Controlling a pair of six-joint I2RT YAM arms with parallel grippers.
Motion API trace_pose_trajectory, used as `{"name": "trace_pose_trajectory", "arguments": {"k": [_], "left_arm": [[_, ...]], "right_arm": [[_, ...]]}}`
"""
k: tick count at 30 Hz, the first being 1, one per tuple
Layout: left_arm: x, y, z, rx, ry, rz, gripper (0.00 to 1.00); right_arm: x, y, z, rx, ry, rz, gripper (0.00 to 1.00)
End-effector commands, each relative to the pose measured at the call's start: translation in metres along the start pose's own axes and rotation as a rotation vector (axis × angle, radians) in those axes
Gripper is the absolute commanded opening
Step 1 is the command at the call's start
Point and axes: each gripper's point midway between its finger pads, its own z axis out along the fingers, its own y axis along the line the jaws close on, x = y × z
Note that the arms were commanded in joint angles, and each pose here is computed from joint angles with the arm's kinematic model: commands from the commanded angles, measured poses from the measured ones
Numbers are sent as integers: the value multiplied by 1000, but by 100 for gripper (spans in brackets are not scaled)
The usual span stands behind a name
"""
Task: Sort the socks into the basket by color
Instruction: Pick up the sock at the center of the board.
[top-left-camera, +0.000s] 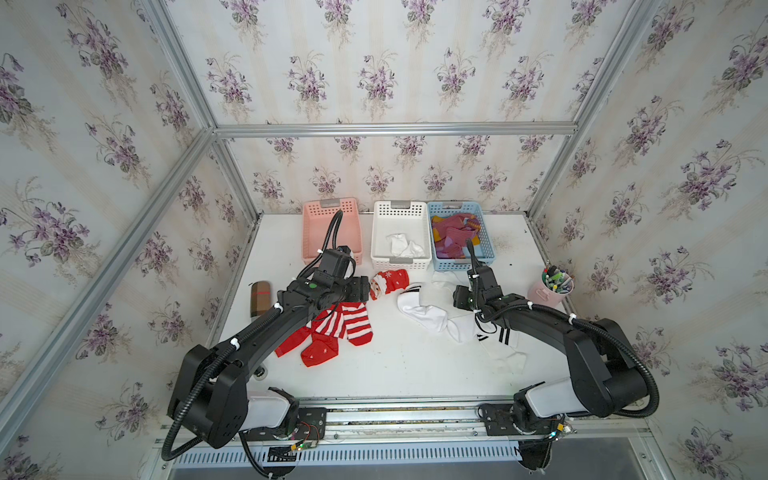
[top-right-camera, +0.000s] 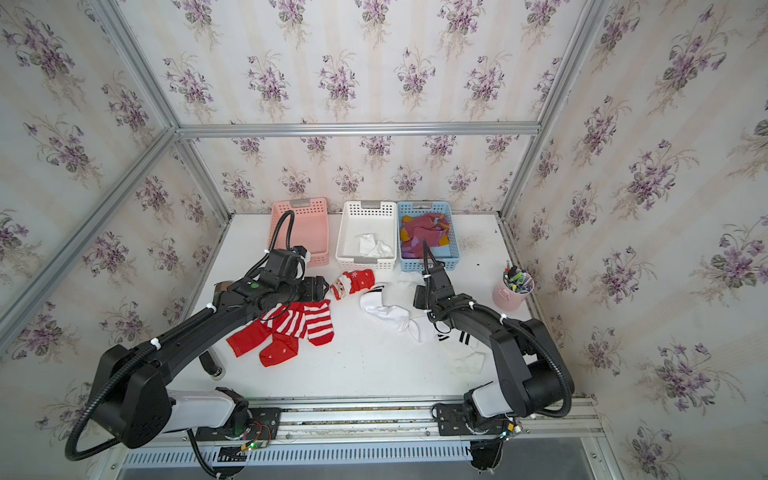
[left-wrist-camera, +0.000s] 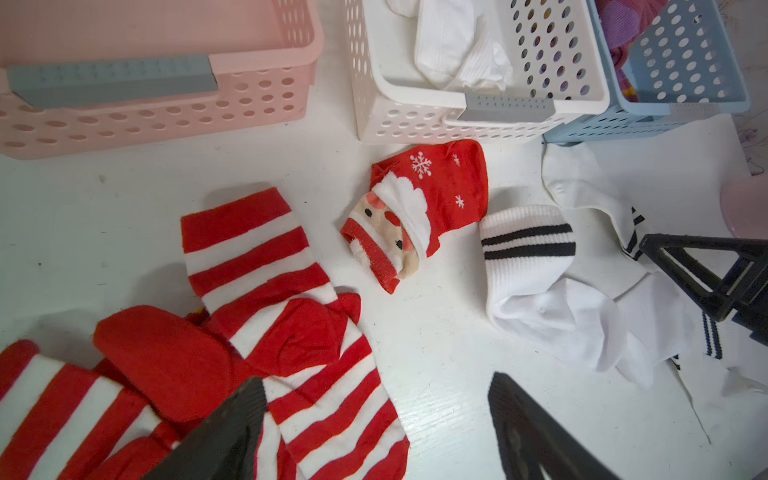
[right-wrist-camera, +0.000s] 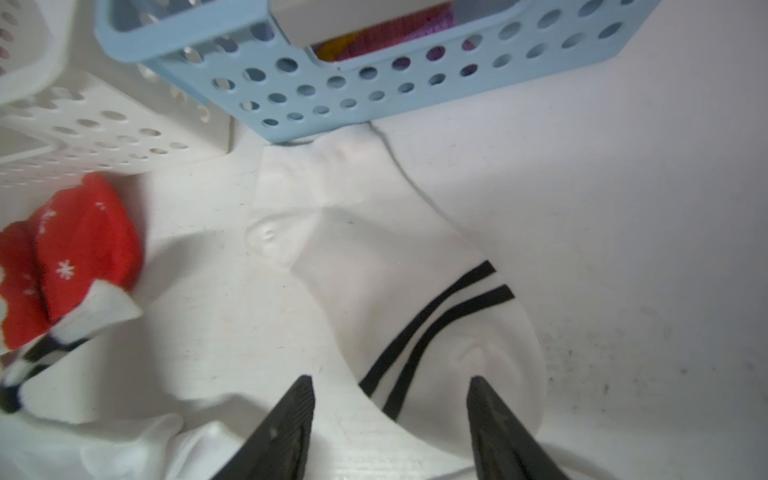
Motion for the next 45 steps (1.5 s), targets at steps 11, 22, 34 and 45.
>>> {"name": "trace_pose_trajectory", "arguments": {"k": [11, 22, 34, 45], "left_arm": [[-14, -12, 16, 38, 9, 18, 86], [-10, -11, 17, 44, 14, 20, 86], [-5, -10, 15, 46, 16, 22, 87], [-3, -10, 14, 51, 20, 25, 87]], "right_arm": [[-2, -4, 14, 33, -21, 13, 45], [2, -3, 14, 20, -7, 11, 19], [11, -6, 14, 24, 8, 24, 34], [20, -6, 15, 27, 21, 21, 16]]}}
